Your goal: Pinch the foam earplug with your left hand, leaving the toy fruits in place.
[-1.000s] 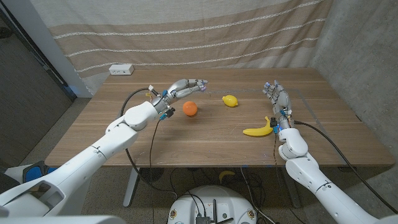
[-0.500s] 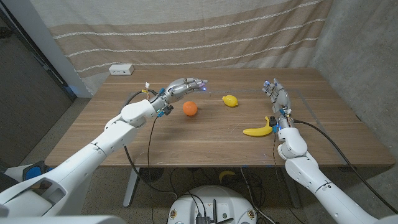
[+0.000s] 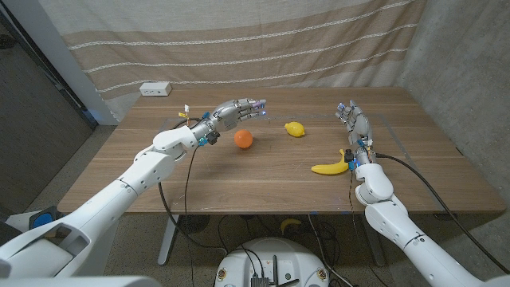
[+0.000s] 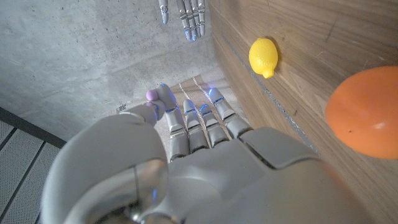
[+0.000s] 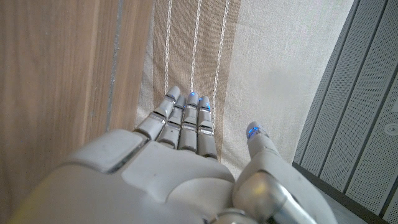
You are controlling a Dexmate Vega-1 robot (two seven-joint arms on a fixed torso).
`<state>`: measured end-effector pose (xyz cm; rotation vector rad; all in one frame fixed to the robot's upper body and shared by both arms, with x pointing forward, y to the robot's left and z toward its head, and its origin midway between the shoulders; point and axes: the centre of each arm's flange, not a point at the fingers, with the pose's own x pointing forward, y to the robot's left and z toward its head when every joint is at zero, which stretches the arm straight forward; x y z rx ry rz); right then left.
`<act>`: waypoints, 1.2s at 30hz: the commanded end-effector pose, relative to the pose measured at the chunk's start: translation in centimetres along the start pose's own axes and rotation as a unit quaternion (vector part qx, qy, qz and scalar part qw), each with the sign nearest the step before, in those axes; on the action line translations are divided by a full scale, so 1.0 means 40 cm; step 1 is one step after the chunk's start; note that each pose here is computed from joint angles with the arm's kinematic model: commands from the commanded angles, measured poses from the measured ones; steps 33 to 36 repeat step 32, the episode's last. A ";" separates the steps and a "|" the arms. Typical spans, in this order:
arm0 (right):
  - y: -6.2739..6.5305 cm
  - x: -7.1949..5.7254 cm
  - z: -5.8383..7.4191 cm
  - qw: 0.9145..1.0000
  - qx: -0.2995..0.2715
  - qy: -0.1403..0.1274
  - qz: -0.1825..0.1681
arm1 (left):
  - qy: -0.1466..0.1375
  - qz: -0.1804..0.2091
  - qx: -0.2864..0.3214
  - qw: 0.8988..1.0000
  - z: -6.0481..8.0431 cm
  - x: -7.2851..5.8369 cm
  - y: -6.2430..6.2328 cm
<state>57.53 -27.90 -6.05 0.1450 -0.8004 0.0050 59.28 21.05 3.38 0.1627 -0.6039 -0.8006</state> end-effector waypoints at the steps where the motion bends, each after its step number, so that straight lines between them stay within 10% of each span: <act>1: 0.011 -0.008 0.004 1.000 -0.001 -0.001 0.003 | 0.000 -0.045 -0.106 0.993 -0.011 -0.003 -0.002; 36: 0.054 -0.073 0.005 1.000 -0.005 0.009 -0.013 | 0.002 -0.074 -0.192 0.979 -0.031 -0.018 0.024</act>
